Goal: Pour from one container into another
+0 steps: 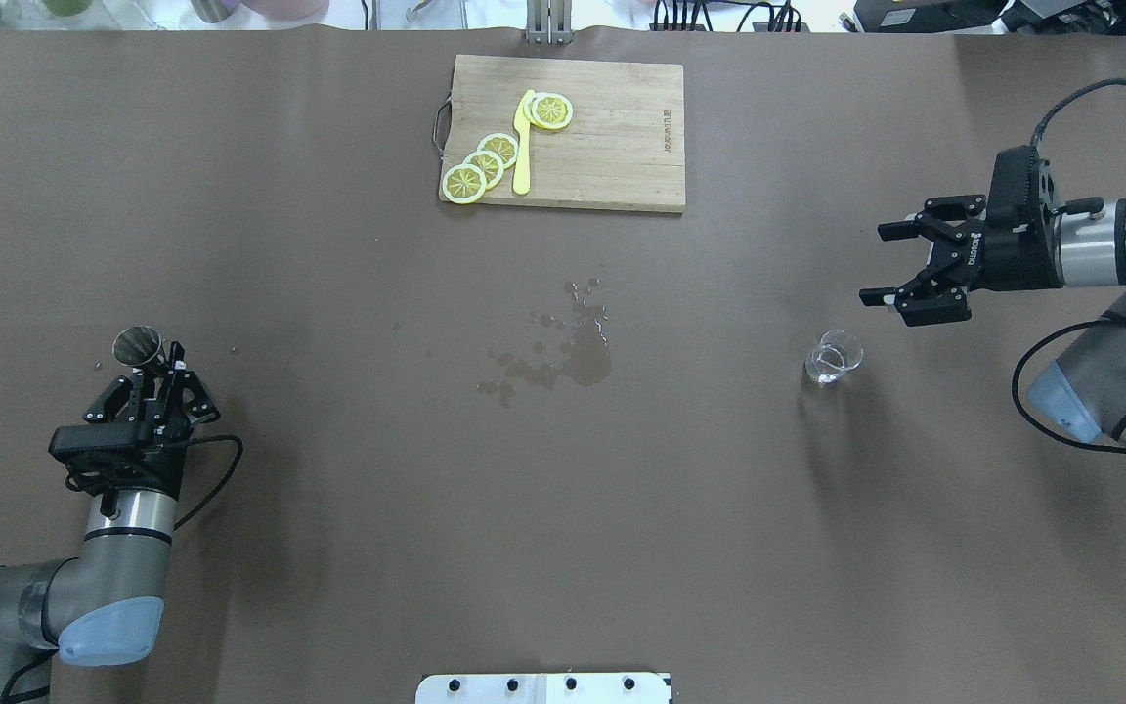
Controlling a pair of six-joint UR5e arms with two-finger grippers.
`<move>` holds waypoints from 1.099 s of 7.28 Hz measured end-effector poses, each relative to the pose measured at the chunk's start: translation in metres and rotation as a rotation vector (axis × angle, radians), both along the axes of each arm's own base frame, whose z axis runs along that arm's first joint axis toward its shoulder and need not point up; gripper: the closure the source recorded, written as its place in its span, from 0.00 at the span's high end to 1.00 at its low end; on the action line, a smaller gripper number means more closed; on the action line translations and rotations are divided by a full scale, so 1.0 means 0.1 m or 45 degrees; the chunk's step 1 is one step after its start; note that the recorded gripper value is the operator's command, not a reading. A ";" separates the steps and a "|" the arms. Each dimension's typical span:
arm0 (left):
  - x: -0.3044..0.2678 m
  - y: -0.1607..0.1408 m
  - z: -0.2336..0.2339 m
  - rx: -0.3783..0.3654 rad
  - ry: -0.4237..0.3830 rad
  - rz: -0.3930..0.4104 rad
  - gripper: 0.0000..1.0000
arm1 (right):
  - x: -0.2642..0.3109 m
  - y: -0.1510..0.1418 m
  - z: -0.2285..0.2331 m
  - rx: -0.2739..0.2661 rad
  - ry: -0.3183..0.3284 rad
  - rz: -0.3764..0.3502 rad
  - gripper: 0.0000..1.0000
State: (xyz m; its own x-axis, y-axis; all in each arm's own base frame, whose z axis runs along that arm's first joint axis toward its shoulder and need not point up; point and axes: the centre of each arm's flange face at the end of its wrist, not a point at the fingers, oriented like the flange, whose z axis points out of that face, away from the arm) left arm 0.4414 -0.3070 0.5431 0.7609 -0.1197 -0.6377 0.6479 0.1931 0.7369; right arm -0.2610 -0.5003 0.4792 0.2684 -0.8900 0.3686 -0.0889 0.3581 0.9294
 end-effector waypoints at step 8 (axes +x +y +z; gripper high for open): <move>0.03 0.13 0.01 0.013 -0.006 0.023 0.99 | 1.43 -0.84 0.36 -0.733 0.321 0.310 1.00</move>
State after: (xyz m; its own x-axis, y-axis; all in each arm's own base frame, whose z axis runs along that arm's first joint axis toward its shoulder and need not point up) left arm 0.4441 -0.2943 0.5445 0.7661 -0.0996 -0.6350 0.6407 0.1970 0.7421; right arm -0.1180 -0.5841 0.5156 0.5768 -0.4731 0.6660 -0.0353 0.8000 0.5989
